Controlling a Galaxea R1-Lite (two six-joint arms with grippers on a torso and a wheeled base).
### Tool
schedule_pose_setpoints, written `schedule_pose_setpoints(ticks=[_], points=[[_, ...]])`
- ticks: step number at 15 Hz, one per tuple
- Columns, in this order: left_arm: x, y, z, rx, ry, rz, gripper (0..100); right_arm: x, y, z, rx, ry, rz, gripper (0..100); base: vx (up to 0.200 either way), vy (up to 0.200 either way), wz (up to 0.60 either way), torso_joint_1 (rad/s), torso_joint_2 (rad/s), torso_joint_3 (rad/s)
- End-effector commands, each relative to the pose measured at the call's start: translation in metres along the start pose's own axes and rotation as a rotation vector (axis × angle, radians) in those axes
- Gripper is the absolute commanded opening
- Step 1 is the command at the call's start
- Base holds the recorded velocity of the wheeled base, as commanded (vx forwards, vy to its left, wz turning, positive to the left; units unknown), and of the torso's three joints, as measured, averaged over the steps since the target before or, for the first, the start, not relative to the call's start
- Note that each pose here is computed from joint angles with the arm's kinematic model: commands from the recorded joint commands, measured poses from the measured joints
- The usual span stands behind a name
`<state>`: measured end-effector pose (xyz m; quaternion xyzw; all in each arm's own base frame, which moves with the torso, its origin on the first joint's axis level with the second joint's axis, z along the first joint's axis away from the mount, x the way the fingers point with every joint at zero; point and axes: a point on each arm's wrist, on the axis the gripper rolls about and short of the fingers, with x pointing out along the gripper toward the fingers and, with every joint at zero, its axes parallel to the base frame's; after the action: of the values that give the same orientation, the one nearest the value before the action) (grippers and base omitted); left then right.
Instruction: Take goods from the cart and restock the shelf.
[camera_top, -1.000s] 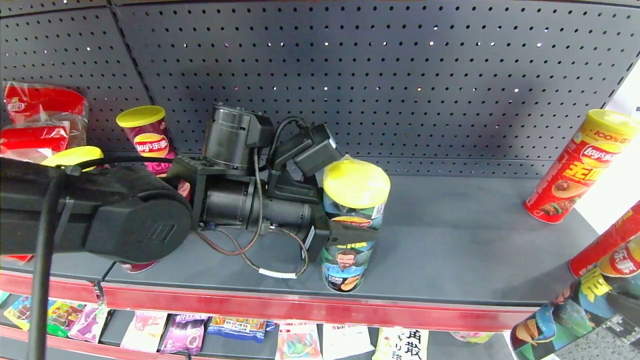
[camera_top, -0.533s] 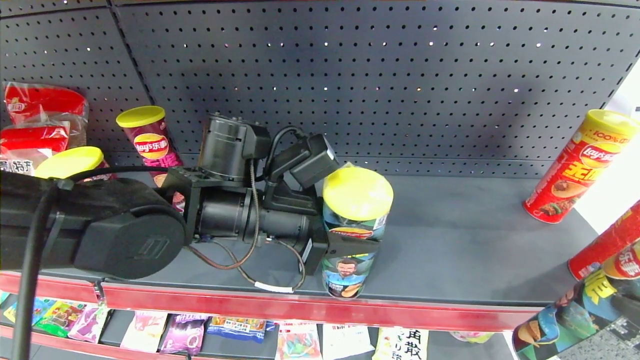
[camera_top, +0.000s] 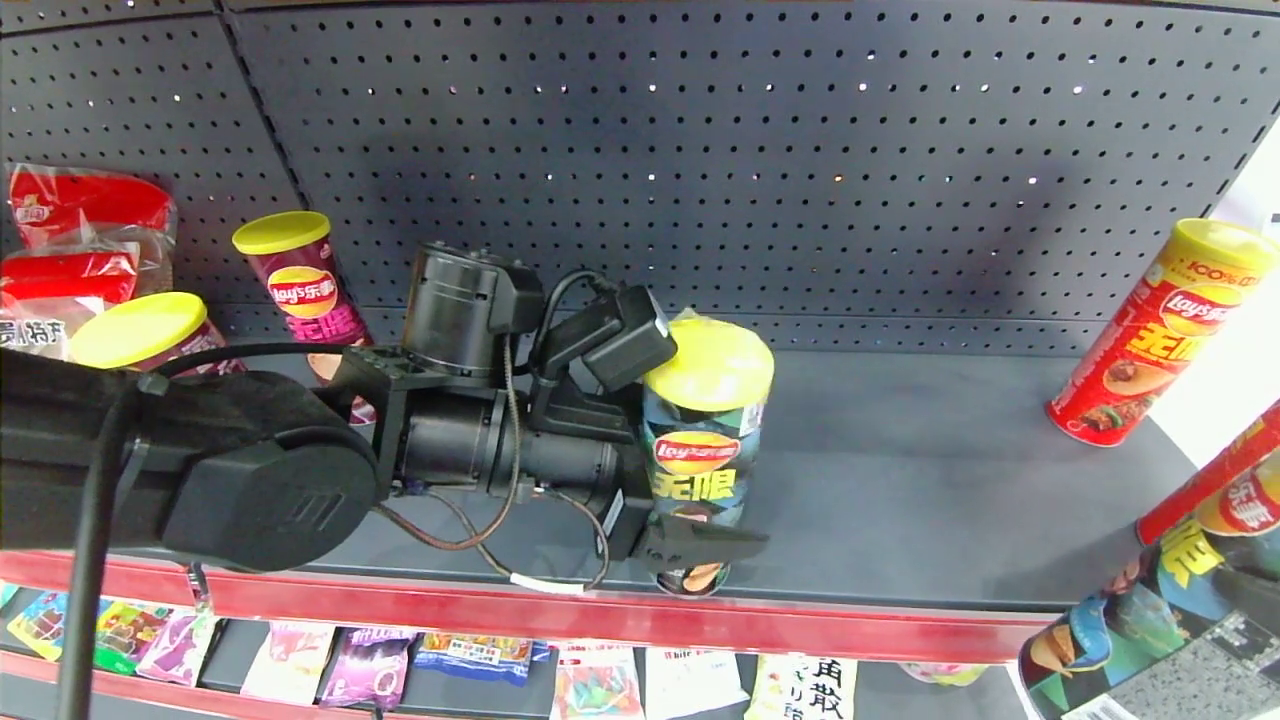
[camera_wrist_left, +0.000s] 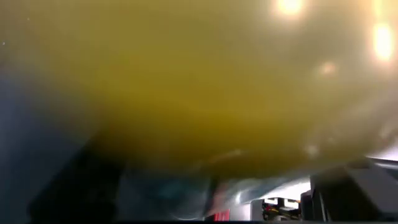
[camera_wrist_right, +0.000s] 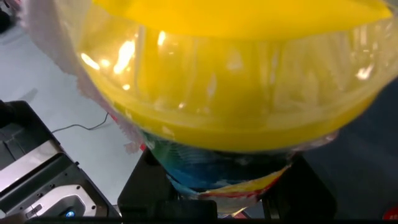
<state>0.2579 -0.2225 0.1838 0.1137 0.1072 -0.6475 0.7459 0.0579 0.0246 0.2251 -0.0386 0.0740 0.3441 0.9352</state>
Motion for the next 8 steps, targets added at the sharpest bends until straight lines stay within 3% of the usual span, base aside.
schedule_pose_setpoints(ticks=[1, 5, 8], points=[[-0.001, 0.001, -0.001, 0.001, -0.001, 0.004, 100, 0.014, -0.007, 0.008, 0.013, 0.031, 0.008, 0, 0.000, 0.000, 0.00, 0.000, 0.00, 0.000], [-0.016, 0.001, -0.009, 0.005, -0.015, 0.046, 100, 0.047, -0.020, 0.018, 0.040, 0.104, 0.056, 0, 0.000, 0.000, 0.00, 0.000, 0.00, 0.000], [-0.037, -0.013, -0.023, -0.024, 0.010, 0.066, 100, 0.079, -0.031, 0.027, 0.048, 0.140, 0.079, 0, 0.000, 0.000, 0.00, 0.000, 0.00, 0.000]])
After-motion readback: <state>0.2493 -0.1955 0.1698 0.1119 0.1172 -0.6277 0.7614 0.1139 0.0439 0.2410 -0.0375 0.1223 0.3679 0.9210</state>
